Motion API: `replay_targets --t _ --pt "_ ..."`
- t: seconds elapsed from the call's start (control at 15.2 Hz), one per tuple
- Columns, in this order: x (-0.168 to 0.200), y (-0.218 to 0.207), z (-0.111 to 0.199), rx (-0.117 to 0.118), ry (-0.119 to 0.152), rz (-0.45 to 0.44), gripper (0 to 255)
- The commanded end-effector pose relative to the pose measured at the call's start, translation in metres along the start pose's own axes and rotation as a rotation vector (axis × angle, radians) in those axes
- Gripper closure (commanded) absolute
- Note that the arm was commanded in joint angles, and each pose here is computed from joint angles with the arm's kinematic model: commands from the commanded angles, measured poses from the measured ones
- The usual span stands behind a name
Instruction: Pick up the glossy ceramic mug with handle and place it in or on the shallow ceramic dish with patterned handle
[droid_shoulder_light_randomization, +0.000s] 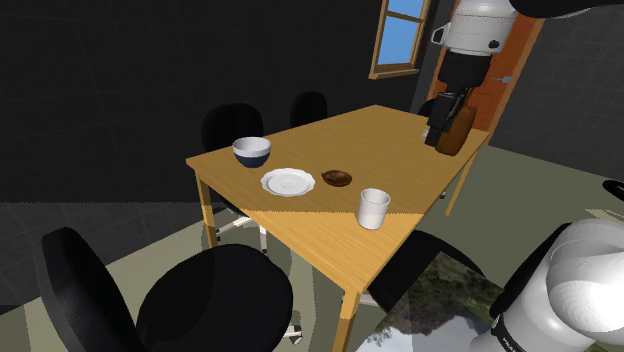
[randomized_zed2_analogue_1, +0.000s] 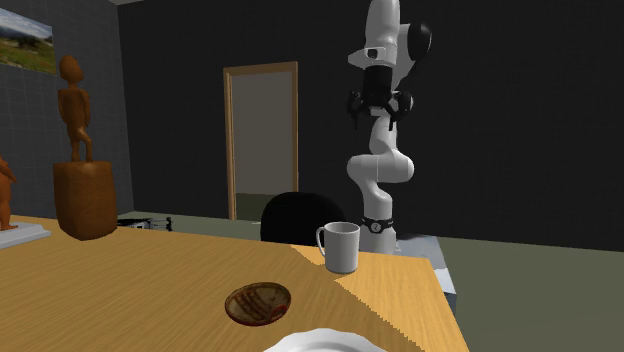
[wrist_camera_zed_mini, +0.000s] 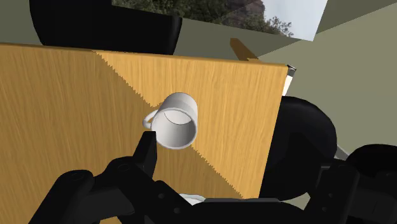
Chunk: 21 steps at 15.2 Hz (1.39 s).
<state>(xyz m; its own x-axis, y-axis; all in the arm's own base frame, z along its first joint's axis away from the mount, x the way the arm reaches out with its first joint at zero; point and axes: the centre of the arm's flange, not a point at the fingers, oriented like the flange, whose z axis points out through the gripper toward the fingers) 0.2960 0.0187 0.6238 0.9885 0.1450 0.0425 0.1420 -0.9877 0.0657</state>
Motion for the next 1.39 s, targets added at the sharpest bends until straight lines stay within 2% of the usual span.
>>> replay_targets --t 0.0,1.32 --pt "0.0 0.0 0.0 0.0 0.0 0.0 0" --pt "0.118 0.018 0.239 0.023 -0.047 -0.105 0"
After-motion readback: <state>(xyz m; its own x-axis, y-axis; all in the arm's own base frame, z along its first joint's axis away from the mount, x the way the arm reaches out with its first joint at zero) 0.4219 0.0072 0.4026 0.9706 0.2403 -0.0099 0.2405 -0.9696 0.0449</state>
